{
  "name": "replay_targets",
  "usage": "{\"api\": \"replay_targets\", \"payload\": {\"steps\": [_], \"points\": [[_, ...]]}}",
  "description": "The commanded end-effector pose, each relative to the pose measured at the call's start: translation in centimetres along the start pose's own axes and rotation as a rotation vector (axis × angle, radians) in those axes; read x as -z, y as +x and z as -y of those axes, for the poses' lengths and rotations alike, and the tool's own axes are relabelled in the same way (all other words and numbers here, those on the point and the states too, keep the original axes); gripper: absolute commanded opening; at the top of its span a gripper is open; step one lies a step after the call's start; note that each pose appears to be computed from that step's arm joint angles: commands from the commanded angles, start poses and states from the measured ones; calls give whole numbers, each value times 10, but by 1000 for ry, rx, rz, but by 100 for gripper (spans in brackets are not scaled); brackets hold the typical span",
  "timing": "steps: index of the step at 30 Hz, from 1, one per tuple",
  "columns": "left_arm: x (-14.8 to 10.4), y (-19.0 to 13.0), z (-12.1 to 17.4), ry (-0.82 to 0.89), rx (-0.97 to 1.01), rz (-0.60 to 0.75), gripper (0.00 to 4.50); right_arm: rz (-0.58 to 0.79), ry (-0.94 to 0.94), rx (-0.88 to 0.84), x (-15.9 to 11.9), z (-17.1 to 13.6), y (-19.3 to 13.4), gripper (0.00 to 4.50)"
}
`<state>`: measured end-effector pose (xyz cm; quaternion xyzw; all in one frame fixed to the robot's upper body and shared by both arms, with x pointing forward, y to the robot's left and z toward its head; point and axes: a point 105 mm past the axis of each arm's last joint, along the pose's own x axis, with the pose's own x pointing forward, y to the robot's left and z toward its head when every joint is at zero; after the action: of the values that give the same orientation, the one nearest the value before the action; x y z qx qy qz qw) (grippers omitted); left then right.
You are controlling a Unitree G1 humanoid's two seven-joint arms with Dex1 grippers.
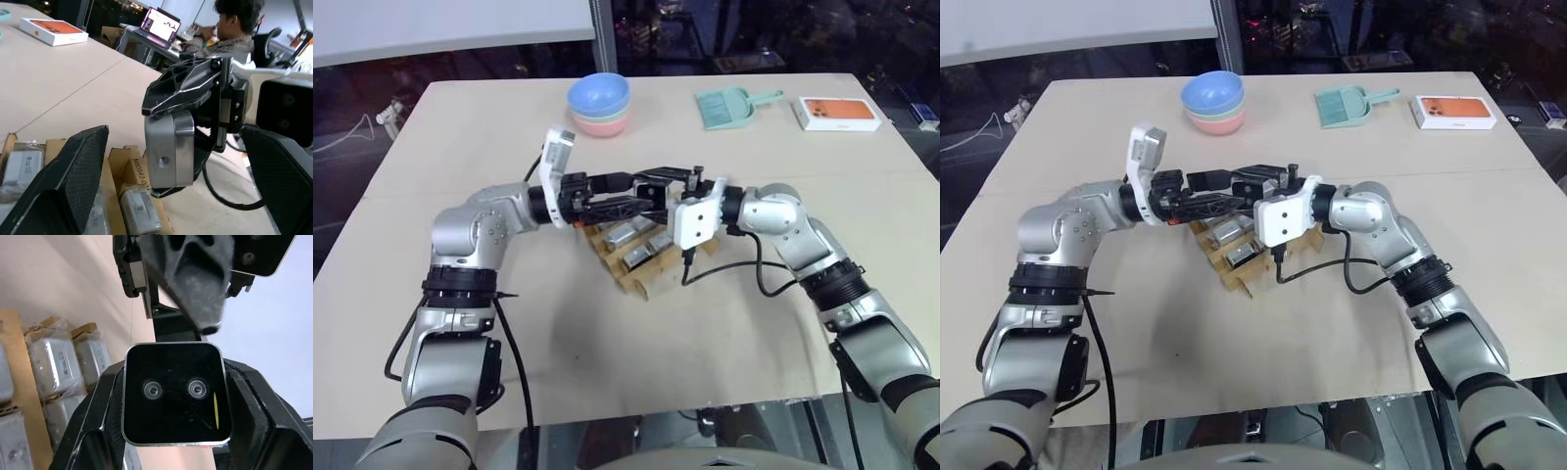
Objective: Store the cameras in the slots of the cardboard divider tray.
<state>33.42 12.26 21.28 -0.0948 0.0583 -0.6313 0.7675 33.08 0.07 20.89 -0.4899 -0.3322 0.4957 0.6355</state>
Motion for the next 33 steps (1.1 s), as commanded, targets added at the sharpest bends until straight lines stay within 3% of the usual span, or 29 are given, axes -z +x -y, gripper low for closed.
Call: {"api": "replay_targets", "payload": {"steps": [1, 4, 7, 11, 13, 14, 17, 20, 27, 33], "points": [[-11, 1, 6, 35, 32, 8, 318, 46, -51, 26, -13, 10, 0, 205], [-12, 2, 5, 35, 31, 15, 177, 47, -56, 26, -13, 10, 0, 205], [-11, 4, 4, 39, 32, 11, 71, 44, -50, 25, -13, 10, 0, 205], [-9, 8, 3, 51, 27, 8, 71, 29, -26, 16, -12, 8, -2, 205], [-8, 11, 2, 57, 24, 7, 71, 26, -3, 11, -12, 7, -4, 305], [-8, 12, 1, 66, 17, 8, 71, 30, 4, 17, -13, 9, -6, 324], [-9, 19, -1, 85, 5, -1, 71, -10, 97, -11, -7, 12, -30, 449], [-8, 26, -6, 104, -3, -75, 71, -92, 227, -64, 0, 11, -65, 449], [-21, 41, -30, 231, -62, -258, 71, -308, 758, -101, -7, 2, -149, 449], [-27, 63, -27, 337, -7, -358, 71, -449, 871, 86, -5, 11, -183, 449]]}}
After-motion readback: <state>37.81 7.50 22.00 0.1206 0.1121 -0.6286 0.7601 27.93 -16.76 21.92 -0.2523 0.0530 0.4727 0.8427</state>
